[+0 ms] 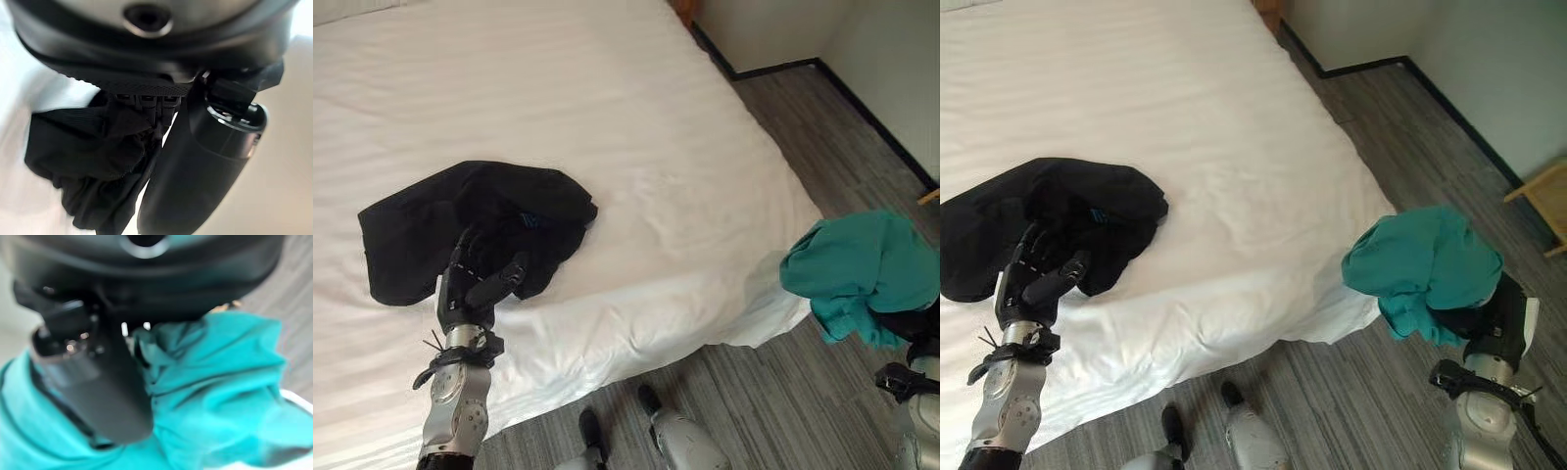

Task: Pick up bed clothes into laundry basket.

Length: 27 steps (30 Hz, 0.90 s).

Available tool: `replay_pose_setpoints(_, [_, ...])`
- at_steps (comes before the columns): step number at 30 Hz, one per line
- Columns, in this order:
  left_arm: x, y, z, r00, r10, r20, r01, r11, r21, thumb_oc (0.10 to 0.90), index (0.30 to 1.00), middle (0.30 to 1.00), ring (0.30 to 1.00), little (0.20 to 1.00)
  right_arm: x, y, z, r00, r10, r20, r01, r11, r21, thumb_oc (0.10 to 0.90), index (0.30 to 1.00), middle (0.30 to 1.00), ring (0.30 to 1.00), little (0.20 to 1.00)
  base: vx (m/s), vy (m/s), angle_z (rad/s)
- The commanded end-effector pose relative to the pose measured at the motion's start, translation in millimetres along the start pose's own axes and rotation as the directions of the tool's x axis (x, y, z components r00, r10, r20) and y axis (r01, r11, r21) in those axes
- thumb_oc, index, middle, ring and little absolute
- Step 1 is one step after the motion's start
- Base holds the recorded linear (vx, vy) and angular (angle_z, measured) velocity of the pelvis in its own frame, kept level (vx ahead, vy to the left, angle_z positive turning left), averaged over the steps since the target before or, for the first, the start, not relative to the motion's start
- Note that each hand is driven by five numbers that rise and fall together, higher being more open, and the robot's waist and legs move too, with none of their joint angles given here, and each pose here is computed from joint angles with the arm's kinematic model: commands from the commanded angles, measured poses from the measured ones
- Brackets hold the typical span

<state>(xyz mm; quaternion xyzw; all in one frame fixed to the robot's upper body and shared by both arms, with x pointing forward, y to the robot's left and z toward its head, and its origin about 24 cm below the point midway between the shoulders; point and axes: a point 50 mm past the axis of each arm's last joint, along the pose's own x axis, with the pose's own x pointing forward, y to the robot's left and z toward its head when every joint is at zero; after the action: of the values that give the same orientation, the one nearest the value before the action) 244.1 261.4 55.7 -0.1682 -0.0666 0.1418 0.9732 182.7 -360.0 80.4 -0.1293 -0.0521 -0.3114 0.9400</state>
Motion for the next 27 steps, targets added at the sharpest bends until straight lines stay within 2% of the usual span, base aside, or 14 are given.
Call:
replay_pose_setpoints(1, [14.1,-15.7,53.0,0.956,-0.099,0.275,0.092,0.995,0.037,0.8,0.9,0.9,0.9,0.9,10.9,-28.1,35.4,0.976,-0.102,0.193,0.116,0.991,-0.063,0.4,0.3,0.3,0.3,0.3,0.16,0.06,0.14])
replay_pose_setpoints(8, [12.0,-24.2,52.3,0.947,-0.091,0.307,0.104,0.994,-0.026,0.8,0.9,0.9,0.9,0.9,13.0,-38.4,47.3,0.961,-0.126,0.247,0.142,0.989,-0.048,0.4,0.3,0.3,0.3,0.3,0.12,-0.074,0.39])
replay_pose_setpoints(11, [16.7,-36.3,67.3,0.919,-0.142,0.367,0.155,0.988,-0.007,0.8,0.9,0.9,0.9,0.9,26.4,-44.2,66.5,0.941,-0.127,0.312,0.151,0.987,-0.055,0.4,0.3,0.3,0.3,0.3,0.06,-0.117,0.17])
replay_pose_setpoints(15, [24.3,-43.7,86.8,0.885,-0.166,0.436,0.175,0.984,0.019,0.8,0.9,0.9,0.9,0.9,28.3,-46.4,69.2,0.939,-0.134,0.318,0.154,0.987,-0.04,0.4,0.3,0.3,0.3,0.3,0.1,0.029,0.38])
replay_pose_setpoints(16, [29.7,-49.3,110.0,0.838,-0.2,0.508,0.179,0.98,0.091,0.8,0.9,0.9,0.9,0.9,32.3,-39.3,74.3,0.937,-0.098,0.336,0.128,0.989,-0.068,0.4,0.3,0.3,0.3,0.3,0.1,0.04,0.44])
replay_pose_setpoints(21, [36.7,-55.6,140.8,0.768,-0.24,0.594,0.158,0.97,0.187,0.8,0.9,0.9,0.9,0.9,33.1,-36.1,70.5,0.94,-0.104,0.324,0.126,0.991,-0.048,0.4,0.3,0.3,0.3,0.3,0.12,0.075,-0.11])
replay_pose_setpoints(24, [44.5,-58.7,149.6,0.76,-0.267,0.592,0.137,0.957,0.256,0.8,0.9,0.9,0.9,0.9,33.9,-32.5,70.0,0.943,-0.095,0.32,0.119,0.991,-0.057,0.4,0.3,0.3,0.3,0.3,0.06,0.097,-0.07])
replay_pose_setpoints(27, [61.3,-59.9,165.8,0.766,-0.324,0.555,0.097,0.912,0.399,0.8,0.9,0.9,0.9,0.9,36.8,-27.0,69.6,0.948,-0.071,0.311,0.098,0.993,-0.07,0.4,0.3,0.3,0.3,0.3,0.01,0.068,-0.13])
